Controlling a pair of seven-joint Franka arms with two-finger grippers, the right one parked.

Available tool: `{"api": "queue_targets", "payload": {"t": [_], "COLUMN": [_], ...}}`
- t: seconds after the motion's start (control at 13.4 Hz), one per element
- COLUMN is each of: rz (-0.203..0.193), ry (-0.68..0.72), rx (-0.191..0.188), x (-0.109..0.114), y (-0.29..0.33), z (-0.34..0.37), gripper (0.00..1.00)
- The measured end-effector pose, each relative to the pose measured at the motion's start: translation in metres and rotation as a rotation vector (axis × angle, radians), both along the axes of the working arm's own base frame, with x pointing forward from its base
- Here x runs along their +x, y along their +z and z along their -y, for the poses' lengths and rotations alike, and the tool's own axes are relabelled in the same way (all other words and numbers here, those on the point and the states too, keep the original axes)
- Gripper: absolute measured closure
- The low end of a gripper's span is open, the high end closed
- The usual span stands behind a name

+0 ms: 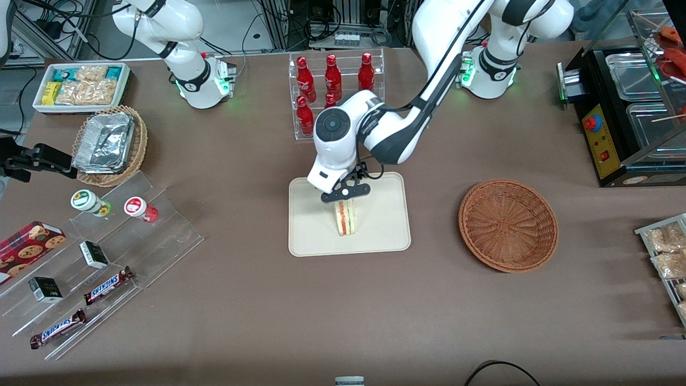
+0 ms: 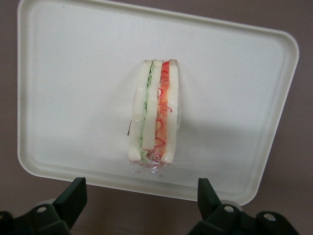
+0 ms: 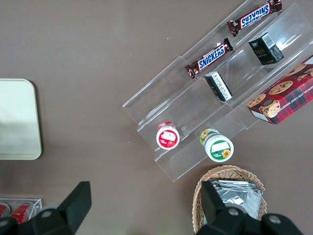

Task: Place sandwich from basket to tray
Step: 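Lower the sandwich onto the tray with the left gripper, then open the left gripper to release the sandwich and lift away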

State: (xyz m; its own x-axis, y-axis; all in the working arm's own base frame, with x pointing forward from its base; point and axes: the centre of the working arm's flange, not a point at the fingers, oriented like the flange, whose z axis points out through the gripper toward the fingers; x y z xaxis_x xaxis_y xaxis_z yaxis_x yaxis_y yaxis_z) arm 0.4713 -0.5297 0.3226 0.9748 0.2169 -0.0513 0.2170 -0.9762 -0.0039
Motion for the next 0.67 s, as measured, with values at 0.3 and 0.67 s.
{"api": "queue_targets", "payload": {"t": [0.3,0.67], "rz": [0.033,0.041], "ry": [0.044,0.126], "rx": [-0.001,0.020], "x": [0.018,0.049], "y": [0.058,0.128], "z": [-0.028,-0.095], "gripper": [0.00,0.00]}}
